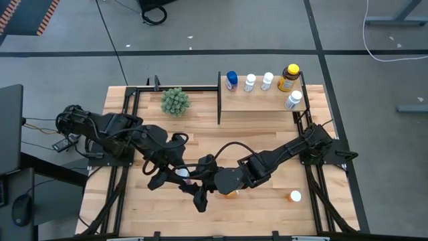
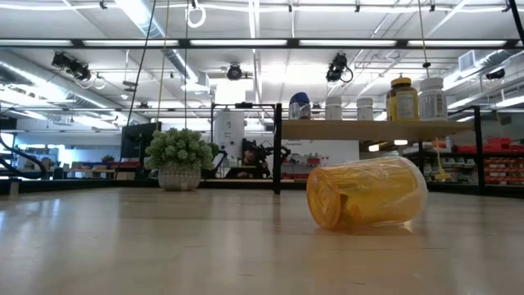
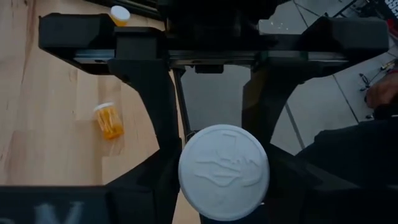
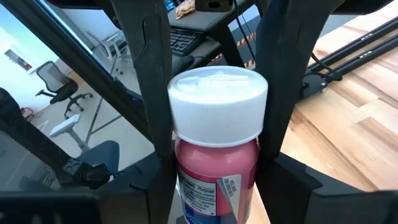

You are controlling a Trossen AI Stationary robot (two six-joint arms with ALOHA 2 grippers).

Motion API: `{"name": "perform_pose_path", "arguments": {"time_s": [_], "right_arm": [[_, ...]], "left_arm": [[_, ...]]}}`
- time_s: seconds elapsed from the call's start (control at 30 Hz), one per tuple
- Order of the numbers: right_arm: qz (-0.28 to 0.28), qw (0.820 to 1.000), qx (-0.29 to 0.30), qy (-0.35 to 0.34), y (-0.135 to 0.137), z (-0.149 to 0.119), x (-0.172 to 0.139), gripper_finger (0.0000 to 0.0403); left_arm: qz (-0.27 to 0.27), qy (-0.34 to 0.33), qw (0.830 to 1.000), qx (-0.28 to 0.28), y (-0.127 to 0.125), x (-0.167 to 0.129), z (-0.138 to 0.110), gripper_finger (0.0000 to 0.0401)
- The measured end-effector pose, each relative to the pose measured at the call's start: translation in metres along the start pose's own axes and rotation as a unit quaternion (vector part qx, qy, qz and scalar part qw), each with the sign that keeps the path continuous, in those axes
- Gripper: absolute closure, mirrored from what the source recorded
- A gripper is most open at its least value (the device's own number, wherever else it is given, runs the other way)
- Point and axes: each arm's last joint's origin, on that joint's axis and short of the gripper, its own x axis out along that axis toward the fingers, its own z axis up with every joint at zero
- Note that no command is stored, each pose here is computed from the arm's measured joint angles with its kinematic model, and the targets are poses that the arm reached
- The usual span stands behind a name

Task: Pick and place medicine bottles onto shelf by color
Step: Put the pink medicine bottle on the shelf

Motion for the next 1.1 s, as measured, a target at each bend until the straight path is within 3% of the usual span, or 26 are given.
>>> {"name": "perform_pose_path", "arguments": {"time_s": [0.3,0.43,0.63,0.9,1.1], "right_arm": [[-0.014,1.0,-0.015,0.009,-0.003,-0.002,0.0,0.0208],[-0.091,0.995,-0.045,0.0,-0.01,-0.008,-0.002,0.0209],[-0.189,0.98,-0.057,-0.025,-0.021,-0.012,-0.005,0.0209],[-0.377,0.915,-0.016,-0.144,-0.062,-0.002,-0.009,0.0209],[-0.486,0.857,-0.007,-0.171,-0.108,0.007,-0.02,0.0209]], "left_arm": [[0.01,-0.011,1.0,-0.002,0.006,-0.005,0.003,0.0176],[0.029,-0.019,0.999,0.007,0.014,-0.02,0.004,0.0165],[0.072,-0.059,0.996,0.003,0.032,-0.068,0.004,0.0168],[0.134,-0.115,0.984,0.012,0.051,-0.11,0.003,0.0174],[0.181,-0.119,0.976,0.025,0.067,-0.122,0.004,0.0178]]}}
